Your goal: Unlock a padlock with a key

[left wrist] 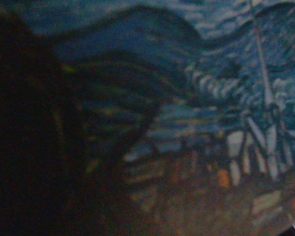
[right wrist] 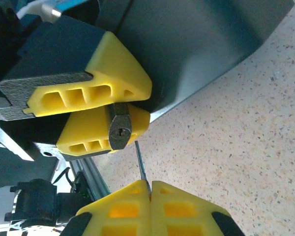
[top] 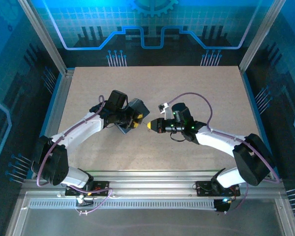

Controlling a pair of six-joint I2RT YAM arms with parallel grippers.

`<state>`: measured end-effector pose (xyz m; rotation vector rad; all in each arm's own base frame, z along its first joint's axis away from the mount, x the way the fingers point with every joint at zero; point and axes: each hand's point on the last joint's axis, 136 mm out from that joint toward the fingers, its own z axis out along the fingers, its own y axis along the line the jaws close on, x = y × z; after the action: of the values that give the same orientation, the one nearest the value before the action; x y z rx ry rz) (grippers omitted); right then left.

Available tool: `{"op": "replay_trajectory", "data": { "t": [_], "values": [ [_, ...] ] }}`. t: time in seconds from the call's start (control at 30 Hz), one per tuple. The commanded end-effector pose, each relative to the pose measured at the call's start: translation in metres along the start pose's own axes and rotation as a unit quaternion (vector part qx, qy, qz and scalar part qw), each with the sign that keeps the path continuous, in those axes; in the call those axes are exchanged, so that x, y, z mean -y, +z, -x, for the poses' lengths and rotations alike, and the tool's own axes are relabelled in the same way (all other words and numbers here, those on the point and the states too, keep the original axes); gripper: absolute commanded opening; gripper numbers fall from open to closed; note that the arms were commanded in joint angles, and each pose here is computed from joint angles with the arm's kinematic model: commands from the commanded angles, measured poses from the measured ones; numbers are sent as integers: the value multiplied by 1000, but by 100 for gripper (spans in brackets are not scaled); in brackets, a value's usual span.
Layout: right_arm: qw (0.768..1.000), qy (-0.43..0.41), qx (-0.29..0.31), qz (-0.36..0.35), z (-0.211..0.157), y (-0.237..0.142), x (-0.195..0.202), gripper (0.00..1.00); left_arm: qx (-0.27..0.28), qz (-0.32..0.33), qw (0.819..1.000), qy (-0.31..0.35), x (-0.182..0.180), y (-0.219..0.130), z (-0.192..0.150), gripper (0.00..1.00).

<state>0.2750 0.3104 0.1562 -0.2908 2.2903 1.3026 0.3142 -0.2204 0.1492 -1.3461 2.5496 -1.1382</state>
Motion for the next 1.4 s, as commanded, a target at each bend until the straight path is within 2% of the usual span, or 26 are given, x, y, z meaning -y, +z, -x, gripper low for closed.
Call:
{"op": "replay_trajectory", "data": {
  "t": [0.0,0.9,1.37],
  "values": [
    [999,-19,14,28,2,-2,-16,0,8,-31,999,9,13,-13,0,0],
    [999,-20,12,44,8,11,-22,0,-1,-40,999,5,17,-11,-2,0],
    [997,-49,35,39,14,12,-27,0,-4,-40,999,7,17,-11,-4,0]
  ]
}}
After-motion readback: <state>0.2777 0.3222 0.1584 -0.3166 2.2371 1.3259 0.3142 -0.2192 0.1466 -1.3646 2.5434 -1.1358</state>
